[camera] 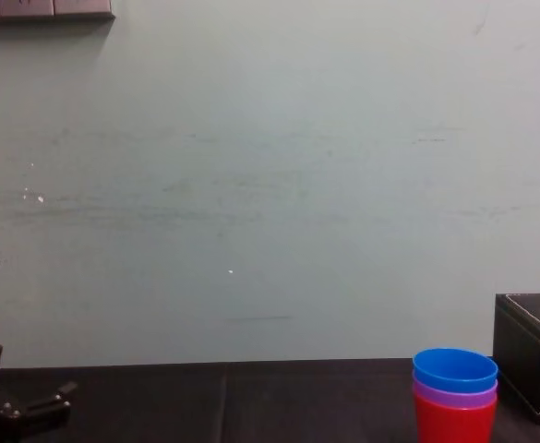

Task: Stack the three plastic cups sequentially using one hand.

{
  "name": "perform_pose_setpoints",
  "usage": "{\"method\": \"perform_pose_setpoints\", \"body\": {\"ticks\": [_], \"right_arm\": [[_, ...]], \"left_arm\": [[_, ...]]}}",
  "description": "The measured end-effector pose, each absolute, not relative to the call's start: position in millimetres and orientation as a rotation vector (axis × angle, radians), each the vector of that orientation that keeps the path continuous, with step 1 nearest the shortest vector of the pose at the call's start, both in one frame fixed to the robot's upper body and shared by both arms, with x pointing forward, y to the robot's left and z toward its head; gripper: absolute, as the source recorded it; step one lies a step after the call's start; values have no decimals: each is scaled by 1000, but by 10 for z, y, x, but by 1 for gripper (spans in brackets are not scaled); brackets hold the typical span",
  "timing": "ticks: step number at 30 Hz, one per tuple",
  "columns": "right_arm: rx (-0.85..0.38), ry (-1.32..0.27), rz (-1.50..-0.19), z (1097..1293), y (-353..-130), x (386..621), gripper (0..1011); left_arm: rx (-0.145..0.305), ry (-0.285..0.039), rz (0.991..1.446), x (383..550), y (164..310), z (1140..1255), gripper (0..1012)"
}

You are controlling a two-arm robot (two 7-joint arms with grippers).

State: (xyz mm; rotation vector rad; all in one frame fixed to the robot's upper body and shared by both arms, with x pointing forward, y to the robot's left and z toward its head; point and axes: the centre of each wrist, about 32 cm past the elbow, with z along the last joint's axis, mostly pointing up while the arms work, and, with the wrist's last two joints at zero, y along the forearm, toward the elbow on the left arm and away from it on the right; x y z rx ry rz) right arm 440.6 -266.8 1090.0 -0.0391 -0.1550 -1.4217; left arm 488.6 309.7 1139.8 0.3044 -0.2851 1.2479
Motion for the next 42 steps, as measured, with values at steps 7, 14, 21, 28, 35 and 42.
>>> {"method": "perform_pose_setpoints", "body": {"ticks": [7,14,21,28,35,42], "right_arm": [[-39,-154,-1422,10902,-2669,4407,1002],[-39,-154,-1422,10905,-2669,4407,1003],[-39,-154,-1422,10905,-2669,4407,1003],[-39,-154,-1422,10905,-2669,4407,1002],[-39,-154,-1422,10905,-2669,4407,1003],[-39,-154,-1422,10905,-2669,4407,1003]], "left_arm": [[304,-285,1248,4886,3097,11398,1005],[305,-285,1248,4886,3097,11398,1005],[304,-285,1248,4886,3097,11398,1005],[304,-285,1248,4886,3096,11398,1005],[304,-285,1248,4886,3097,11398,1005],[304,-285,1248,4886,3097,11398,1004]]}}
